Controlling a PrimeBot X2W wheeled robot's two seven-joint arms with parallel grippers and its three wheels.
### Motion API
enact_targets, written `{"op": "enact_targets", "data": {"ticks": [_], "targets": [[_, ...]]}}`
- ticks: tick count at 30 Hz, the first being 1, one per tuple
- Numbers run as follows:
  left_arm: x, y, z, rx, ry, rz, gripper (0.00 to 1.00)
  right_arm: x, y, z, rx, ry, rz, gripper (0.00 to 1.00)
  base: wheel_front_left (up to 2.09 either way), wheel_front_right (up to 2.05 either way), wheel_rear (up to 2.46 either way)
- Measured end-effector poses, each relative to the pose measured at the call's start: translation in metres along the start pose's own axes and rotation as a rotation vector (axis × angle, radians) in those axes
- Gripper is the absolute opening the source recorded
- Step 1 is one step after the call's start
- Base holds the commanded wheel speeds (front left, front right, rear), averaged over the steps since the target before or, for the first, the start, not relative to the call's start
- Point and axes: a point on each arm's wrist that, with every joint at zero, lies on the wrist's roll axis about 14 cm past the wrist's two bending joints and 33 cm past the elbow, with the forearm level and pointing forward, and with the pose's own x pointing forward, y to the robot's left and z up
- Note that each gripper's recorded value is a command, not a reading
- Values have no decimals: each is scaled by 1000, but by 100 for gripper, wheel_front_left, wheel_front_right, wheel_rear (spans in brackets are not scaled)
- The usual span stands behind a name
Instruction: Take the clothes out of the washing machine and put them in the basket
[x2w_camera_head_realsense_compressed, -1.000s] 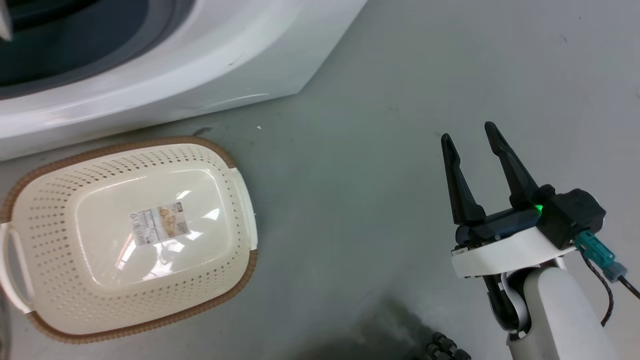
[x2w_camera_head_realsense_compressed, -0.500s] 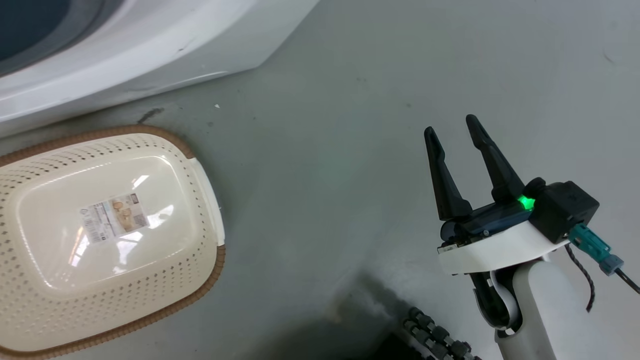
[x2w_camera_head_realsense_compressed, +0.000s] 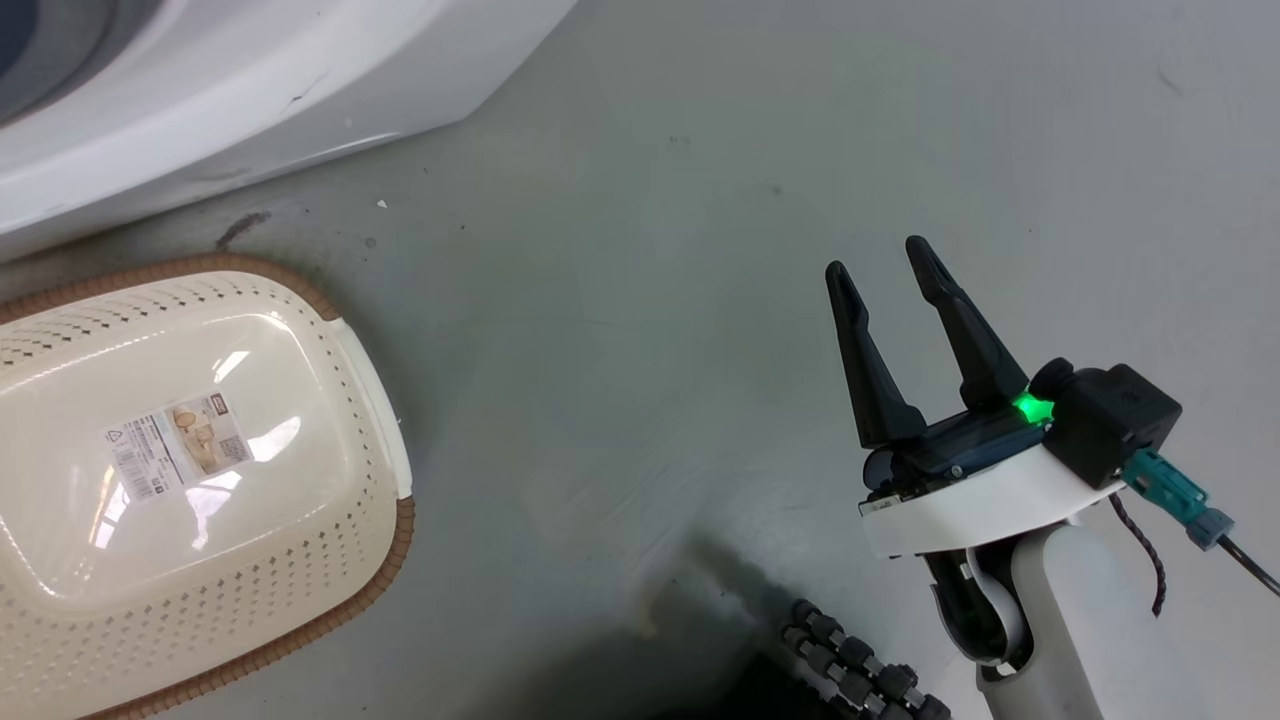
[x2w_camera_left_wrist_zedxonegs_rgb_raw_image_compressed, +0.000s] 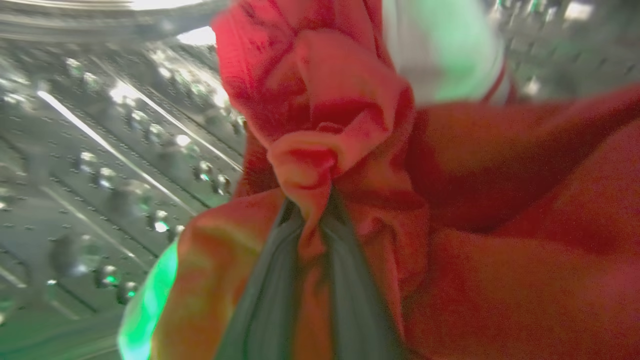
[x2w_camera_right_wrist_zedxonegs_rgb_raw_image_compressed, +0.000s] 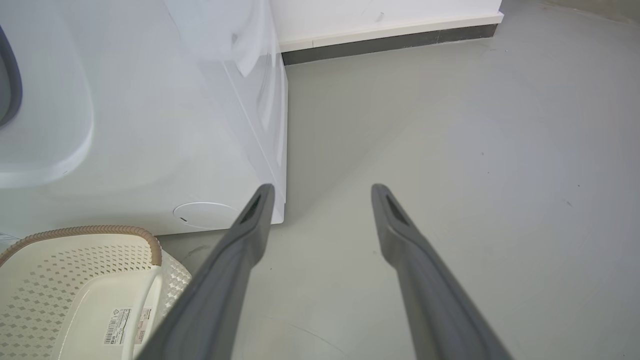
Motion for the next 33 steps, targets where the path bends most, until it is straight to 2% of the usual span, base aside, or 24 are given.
{"op": "enact_targets", "data": {"ticks": [7, 12, 15, 18, 21, 24, 33], "targets": [[-23, 9, 34, -37, -214, 47, 0, -3, -1, 12, 2, -31, -2, 100, 0, 0, 0], [-58, 17, 63, -100, -430, 75, 0, -11, -3, 31, -2, -80, -8, 100, 0, 0, 0], [-75, 16, 67, -124, -496, 75, 0, -19, -4, 39, 5, -100, -14, 100, 0, 0, 0], [-92, 21, 63, -151, -541, 85, 0, -27, -5, 46, 5, -118, -20, 100, 0, 0, 0], [-109, 11, 60, -191, -576, 68, 0, -37, -6, 51, 7, -133, -25, 100, 0, 0, 0], [-140, 26, 54, -242, -619, 76, 0, -52, 1, 62, 11, -165, -10, 100, 0, 0, 0], [-197, 13, 46, -306, -664, 42, 0, -76, 12, 79, 8, -229, 22, 100, 0, 0, 0]]}}
